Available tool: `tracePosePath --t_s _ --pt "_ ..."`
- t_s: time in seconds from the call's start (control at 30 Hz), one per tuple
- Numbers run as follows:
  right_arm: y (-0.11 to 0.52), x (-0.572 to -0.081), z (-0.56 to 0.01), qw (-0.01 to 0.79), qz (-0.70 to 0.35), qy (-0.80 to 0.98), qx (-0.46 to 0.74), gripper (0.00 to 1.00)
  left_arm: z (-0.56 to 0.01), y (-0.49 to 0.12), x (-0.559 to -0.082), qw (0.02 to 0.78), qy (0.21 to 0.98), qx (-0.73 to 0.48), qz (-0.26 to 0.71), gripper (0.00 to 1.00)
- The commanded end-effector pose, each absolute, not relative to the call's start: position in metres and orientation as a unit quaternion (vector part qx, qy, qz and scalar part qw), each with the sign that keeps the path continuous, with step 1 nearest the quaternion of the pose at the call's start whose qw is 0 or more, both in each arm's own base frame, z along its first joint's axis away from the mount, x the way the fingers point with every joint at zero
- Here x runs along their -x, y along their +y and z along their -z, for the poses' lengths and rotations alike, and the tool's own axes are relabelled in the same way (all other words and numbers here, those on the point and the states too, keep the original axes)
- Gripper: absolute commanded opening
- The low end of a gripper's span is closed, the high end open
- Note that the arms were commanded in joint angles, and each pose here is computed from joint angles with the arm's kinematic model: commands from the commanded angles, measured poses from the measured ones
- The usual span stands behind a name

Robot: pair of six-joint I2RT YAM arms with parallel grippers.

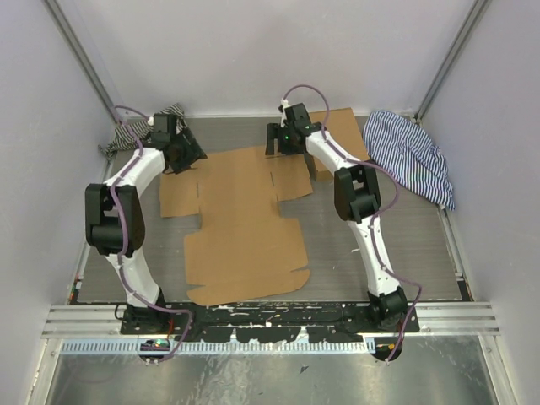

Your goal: Fold the paper box

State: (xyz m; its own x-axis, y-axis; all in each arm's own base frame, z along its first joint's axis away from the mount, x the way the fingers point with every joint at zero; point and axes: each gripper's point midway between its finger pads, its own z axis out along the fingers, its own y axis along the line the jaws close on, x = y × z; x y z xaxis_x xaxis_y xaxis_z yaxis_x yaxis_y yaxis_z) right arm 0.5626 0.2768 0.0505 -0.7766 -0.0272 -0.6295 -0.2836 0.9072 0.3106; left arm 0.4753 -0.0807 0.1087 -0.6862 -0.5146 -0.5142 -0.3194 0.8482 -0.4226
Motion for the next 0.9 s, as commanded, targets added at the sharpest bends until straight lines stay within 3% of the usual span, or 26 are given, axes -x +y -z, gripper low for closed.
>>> tracePosePath --t_s 0.0,0.43,0.87 --pt "0.285 -0.597 -0.092 0.4 -0.21 0.885 0.108 0.82 -0.12 -0.109 -0.5 0.341 0.891 0.203 0.219 0.71" --pt "0.284 -0.6 -0.065 0.389 -0.204 0.892 0.103 0.84 -0.045 -0.144 -0.486 0.244 0.93 0.177 0.209 0.69" --pt "0.304 -0.585 -0.06 0.36 -0.27 0.887 0.102 0.83 -0.02 -0.145 -0.47 0.206 0.944 0.175 0.188 0.67"
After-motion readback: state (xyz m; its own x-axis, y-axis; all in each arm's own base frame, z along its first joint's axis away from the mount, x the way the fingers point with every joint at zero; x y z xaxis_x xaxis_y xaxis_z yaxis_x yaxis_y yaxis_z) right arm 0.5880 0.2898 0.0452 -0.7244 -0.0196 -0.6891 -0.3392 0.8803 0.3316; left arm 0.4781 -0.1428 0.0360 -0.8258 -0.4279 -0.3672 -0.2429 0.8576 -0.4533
